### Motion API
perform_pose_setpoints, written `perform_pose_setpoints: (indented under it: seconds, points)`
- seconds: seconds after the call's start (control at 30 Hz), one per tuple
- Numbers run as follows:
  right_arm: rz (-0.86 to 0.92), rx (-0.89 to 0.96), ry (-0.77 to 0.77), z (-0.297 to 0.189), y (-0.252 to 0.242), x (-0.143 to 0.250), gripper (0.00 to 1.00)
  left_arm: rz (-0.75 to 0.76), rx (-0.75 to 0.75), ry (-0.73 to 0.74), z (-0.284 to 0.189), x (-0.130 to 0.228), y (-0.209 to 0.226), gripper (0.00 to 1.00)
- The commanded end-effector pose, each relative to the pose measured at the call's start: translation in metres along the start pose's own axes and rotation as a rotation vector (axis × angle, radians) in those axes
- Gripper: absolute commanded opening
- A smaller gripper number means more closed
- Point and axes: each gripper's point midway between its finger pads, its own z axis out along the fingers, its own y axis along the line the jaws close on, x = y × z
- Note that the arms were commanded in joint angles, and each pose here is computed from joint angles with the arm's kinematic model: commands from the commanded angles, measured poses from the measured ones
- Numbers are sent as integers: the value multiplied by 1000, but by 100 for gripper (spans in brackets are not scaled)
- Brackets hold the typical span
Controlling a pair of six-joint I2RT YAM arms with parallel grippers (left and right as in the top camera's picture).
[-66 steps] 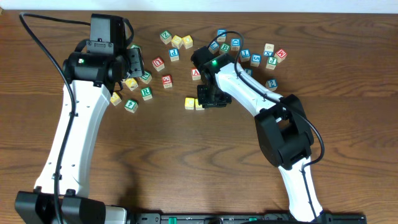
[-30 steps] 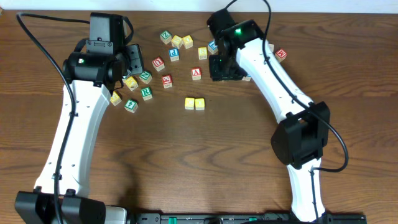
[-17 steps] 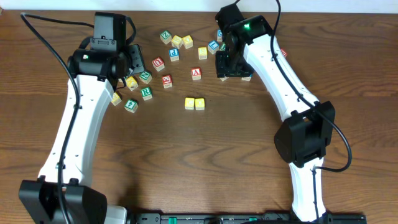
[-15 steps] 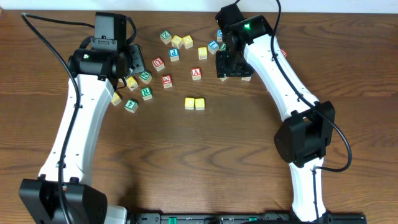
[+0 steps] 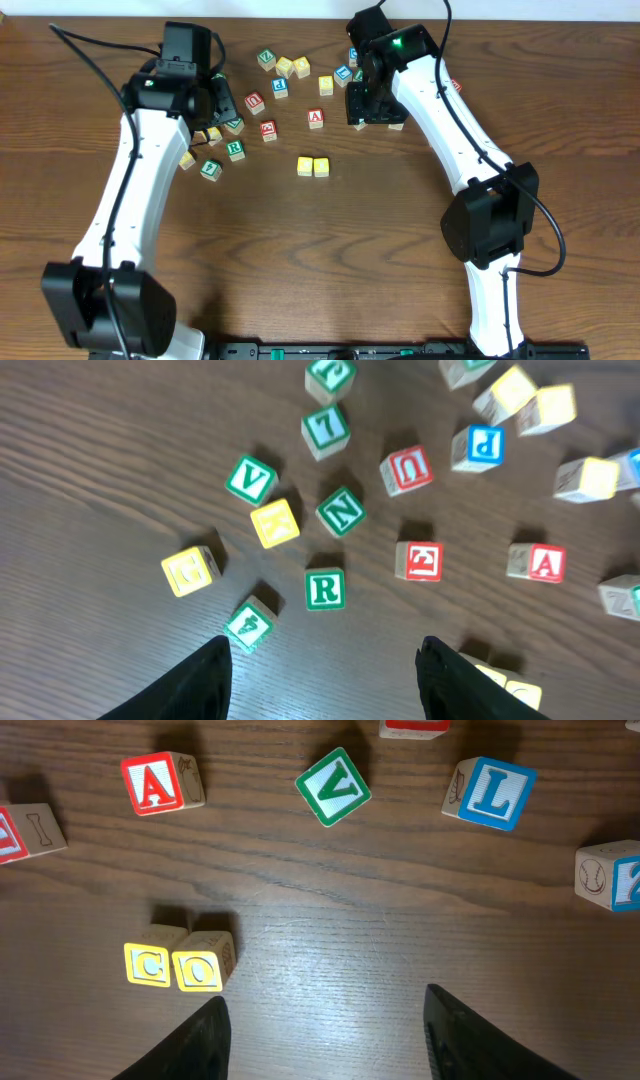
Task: Spell out CORL
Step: 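Retract the right gripper up toward the top right, then move the left gripper over the green R block and lower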
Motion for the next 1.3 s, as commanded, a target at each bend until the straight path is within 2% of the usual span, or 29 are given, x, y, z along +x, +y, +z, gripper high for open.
perform_pose_setpoints:
  seconds: [0.0, 1.27]
  points:
    - [-8, -8, -46, -20, -1, -6, 57, -5, -2, 63, 19, 11, -10, 58]
    - [-9, -4, -34, -19, -2, -3, 60, -6, -133, 267, 116, 58, -5, 58]
